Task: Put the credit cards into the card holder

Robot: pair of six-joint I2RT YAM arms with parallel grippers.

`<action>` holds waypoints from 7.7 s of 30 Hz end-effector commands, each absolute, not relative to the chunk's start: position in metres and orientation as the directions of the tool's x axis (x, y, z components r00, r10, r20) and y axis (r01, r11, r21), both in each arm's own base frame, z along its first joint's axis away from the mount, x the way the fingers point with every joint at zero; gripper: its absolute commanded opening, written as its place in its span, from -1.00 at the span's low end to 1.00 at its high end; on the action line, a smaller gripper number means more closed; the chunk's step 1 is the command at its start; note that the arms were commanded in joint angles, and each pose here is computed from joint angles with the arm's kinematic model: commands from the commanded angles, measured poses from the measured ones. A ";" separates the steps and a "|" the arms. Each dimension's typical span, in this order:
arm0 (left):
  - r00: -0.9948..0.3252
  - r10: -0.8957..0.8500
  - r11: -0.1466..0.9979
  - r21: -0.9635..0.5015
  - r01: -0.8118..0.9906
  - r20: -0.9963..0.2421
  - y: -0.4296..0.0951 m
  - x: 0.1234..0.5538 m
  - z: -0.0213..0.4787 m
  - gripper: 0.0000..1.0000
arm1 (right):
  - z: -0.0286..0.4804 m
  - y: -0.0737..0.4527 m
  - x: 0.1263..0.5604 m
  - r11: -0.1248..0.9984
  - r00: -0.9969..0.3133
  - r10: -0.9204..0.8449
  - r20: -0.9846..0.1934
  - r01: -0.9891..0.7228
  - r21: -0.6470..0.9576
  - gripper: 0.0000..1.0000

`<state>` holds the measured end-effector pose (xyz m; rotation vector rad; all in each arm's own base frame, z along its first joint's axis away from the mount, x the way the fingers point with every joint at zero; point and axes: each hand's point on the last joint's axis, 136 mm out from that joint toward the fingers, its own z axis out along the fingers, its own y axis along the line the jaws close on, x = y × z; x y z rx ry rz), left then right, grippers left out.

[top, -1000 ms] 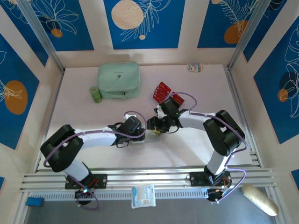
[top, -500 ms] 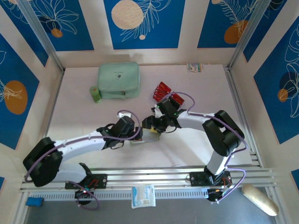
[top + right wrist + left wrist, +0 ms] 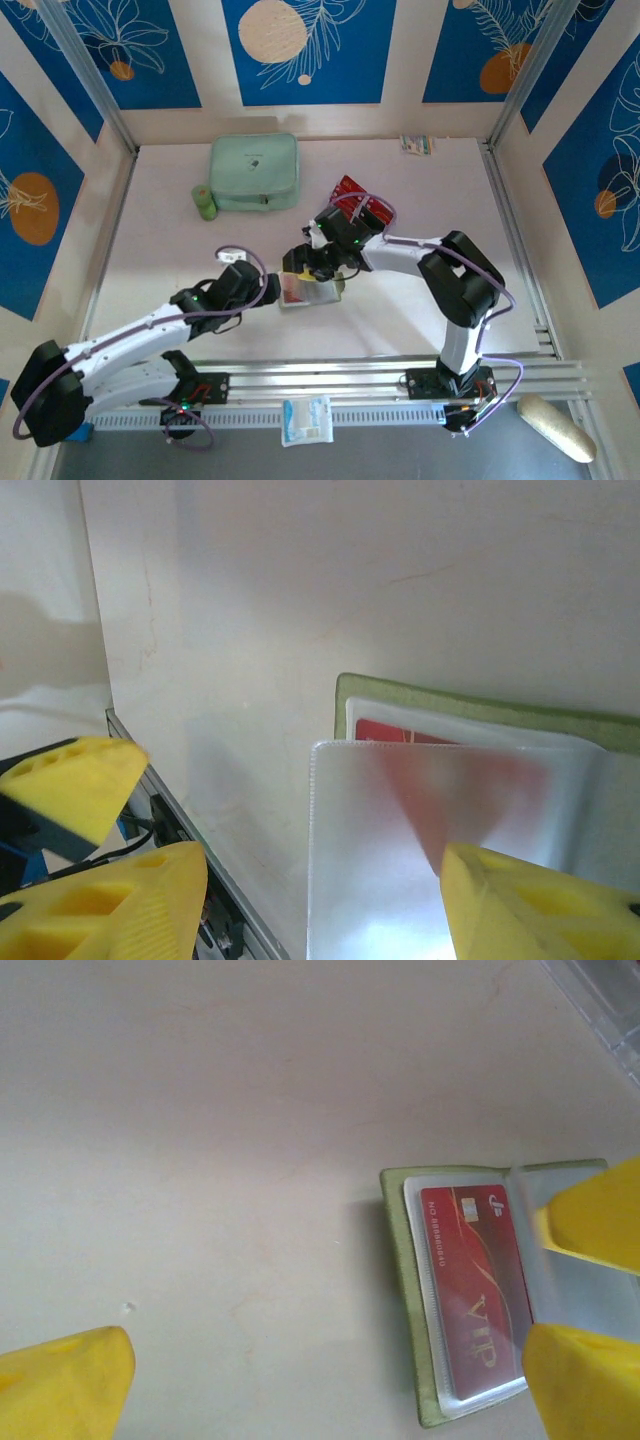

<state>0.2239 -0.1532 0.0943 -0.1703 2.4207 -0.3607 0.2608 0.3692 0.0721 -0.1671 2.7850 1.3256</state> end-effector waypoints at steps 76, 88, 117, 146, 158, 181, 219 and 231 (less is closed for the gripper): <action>-0.868 -0.086 0.984 -0.181 0.004 -0.488 -0.177 0.241 0.023 0.99 | 0.031 0.209 0.273 0.941 -0.983 0.020 -0.180 -0.042 0.335 -0.88; -0.873 -0.065 0.985 -0.169 0.020 -0.483 -0.179 0.242 0.016 0.99 | 0.063 0.209 0.272 0.918 -0.971 0.034 -0.238 -0.064 0.392 -0.18; -0.875 -0.070 0.982 -0.185 0.023 -0.479 -0.181 0.241 0.011 0.99 | 0.126 0.174 0.375 0.970 -0.850 -0.215 -0.481 -0.243 -0.004 -0.15; -0.870 -0.066 0.979 -0.199 0.037 -0.489 -0.184 0.241 0.016 0.99 | 0.101 0.185 0.380 0.949 -0.849 -0.304 -0.432 -0.308 -0.062 -0.89; -0.857 -0.077 0.973 -0.225 0.046 -0.510 -0.187 0.244 0.035 0.99 | 0.158 0.207 0.369 0.919 -0.757 -0.371 -0.538 -0.383 -0.094 -1.00; -0.858 0.051 0.981 -0.136 0.139 -0.512 -0.203 0.263 0.043 0.99 | 0.133 0.248 0.290 0.669 -0.871 0.252 -0.422 -0.159 0.726 -1.00; -0.878 0.039 0.994 -0.073 0.083 -0.477 -0.176 0.246 0.016 0.99 | 0.067 0.287 0.272 0.614 -0.889 0.303 -0.342 -0.092 0.784 -1.00; -0.879 0.037 0.993 -0.079 0.084 -0.476 -0.177 0.245 0.015 0.99 | 0.055 0.284 0.269 0.638 -0.876 0.323 -0.358 -0.077 0.766 -1.00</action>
